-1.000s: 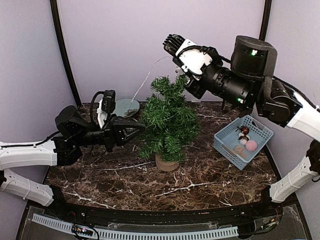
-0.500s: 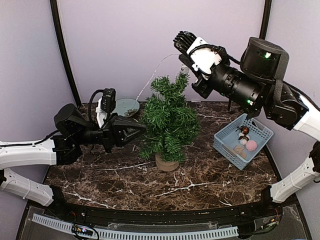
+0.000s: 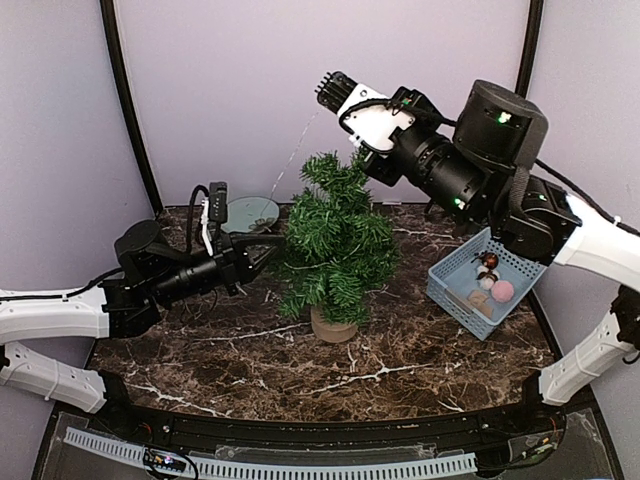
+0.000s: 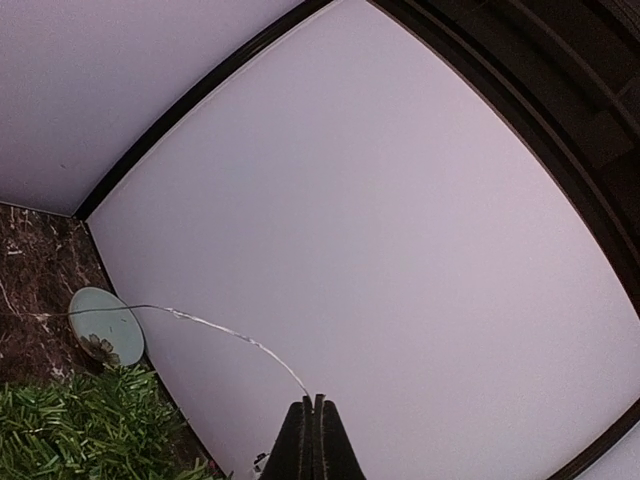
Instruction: Decorate the small christmas tree
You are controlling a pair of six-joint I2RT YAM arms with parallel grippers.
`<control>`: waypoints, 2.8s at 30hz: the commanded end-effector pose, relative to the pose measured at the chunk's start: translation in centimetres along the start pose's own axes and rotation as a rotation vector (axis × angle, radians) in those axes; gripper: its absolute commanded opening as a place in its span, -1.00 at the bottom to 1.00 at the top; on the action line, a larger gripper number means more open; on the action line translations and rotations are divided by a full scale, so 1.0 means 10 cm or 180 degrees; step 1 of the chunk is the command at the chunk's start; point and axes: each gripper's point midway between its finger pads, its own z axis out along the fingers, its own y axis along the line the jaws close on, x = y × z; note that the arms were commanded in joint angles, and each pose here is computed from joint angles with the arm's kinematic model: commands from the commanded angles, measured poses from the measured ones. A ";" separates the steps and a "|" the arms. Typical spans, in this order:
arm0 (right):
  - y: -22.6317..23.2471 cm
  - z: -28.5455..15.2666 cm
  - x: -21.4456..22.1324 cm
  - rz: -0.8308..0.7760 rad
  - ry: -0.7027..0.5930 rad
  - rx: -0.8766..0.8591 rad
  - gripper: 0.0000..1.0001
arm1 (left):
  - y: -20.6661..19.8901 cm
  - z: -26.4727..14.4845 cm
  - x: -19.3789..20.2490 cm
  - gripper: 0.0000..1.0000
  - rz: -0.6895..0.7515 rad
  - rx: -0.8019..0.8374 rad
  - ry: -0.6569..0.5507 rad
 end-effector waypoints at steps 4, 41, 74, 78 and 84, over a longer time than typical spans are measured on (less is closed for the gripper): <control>-0.30 0.31 0.01 0.0001 -0.0148 0.0180 -1.00 | 0.36 -0.07 -0.02 -1.00 -0.0175 -0.0547 -0.0153; 0.03 1.21 0.79 0.0695 -0.0681 -0.0748 -1.00 | 0.68 -0.04 -0.23 -1.00 -0.0183 -0.0812 -0.0440; 0.41 1.67 1.48 0.1829 -0.0669 -0.1229 -1.00 | 1.05 -0.15 -0.22 -1.00 -0.0557 -0.1038 -0.0634; 0.42 1.68 1.65 0.1926 -0.0519 -0.1195 -1.00 | 1.15 -0.10 -0.17 -1.00 -0.0596 -0.1119 -0.0554; 0.41 1.64 2.01 0.2118 -0.0214 -0.1140 -1.00 | 1.27 -0.01 -0.17 -1.00 -0.0672 -0.1146 -0.0523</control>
